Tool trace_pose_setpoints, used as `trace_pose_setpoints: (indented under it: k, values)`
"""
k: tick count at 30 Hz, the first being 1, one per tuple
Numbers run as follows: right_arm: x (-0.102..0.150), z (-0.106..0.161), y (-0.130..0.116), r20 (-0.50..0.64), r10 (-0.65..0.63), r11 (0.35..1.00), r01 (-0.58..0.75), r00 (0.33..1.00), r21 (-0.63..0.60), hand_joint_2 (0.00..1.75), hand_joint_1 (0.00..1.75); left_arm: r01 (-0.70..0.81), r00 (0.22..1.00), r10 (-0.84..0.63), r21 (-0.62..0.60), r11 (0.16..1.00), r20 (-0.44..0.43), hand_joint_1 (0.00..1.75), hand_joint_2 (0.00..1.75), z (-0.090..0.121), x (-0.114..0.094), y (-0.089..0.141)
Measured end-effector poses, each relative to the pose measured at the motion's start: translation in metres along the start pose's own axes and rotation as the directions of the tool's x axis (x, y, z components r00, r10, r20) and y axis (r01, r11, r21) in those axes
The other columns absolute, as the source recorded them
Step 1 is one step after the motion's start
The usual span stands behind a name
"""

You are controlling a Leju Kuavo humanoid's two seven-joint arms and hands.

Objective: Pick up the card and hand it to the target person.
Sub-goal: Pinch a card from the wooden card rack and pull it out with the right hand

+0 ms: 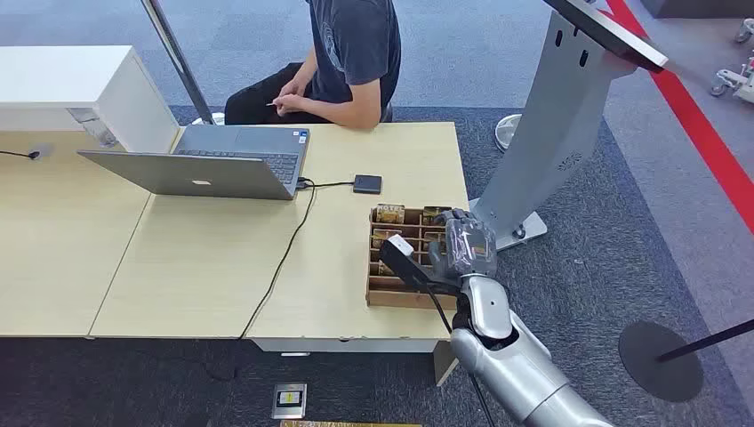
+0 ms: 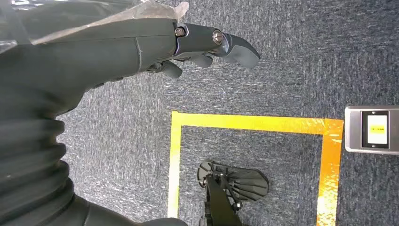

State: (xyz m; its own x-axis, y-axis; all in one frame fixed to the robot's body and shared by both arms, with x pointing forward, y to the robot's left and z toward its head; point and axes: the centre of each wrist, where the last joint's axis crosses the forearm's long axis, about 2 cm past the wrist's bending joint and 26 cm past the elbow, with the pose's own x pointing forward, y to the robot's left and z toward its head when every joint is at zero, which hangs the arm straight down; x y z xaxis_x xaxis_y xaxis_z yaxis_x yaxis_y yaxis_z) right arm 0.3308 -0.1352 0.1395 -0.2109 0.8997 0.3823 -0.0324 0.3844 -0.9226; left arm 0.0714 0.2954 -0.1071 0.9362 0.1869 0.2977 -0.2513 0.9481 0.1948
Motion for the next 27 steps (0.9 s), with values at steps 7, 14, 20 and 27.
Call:
trace_pose_setpoints:
  k: [7,14,20,27]
  values:
    - [0.0000,0.0000,0.0000,0.000,0.000,1.000,0.000,1.000,0.000,1.75,0.75,0.000,1.000,0.000,0.000,1.000,0.000,0.00,1.75,0.0000,0.0000,0.0000]
    - [0.0000,0.0000,0.0000,0.000,0.000,1.000,0.000,1.000,0.000,1.75,0.76,0.000,1.000,0.000,0.000,1.000,0.000,0.00,1.75,0.0000,0.0000,0.0000]
    - [0.0000,0.0000,0.0000,0.000,0.000,1.000,0.000,1.000,0.000,1.75,0.77,0.000,1.000,0.000,0.000,1.000,0.000,0.00,1.75,0.0000,0.0000,0.0000]
    - [0.0000,0.0000,0.0000,0.000,0.000,1.000,0.000,1.000,0.000,1.75,0.77,0.000,1.000,0.000,0.000,1.000,0.000,0.00,1.75,0.0001,-0.0001,-0.0002]
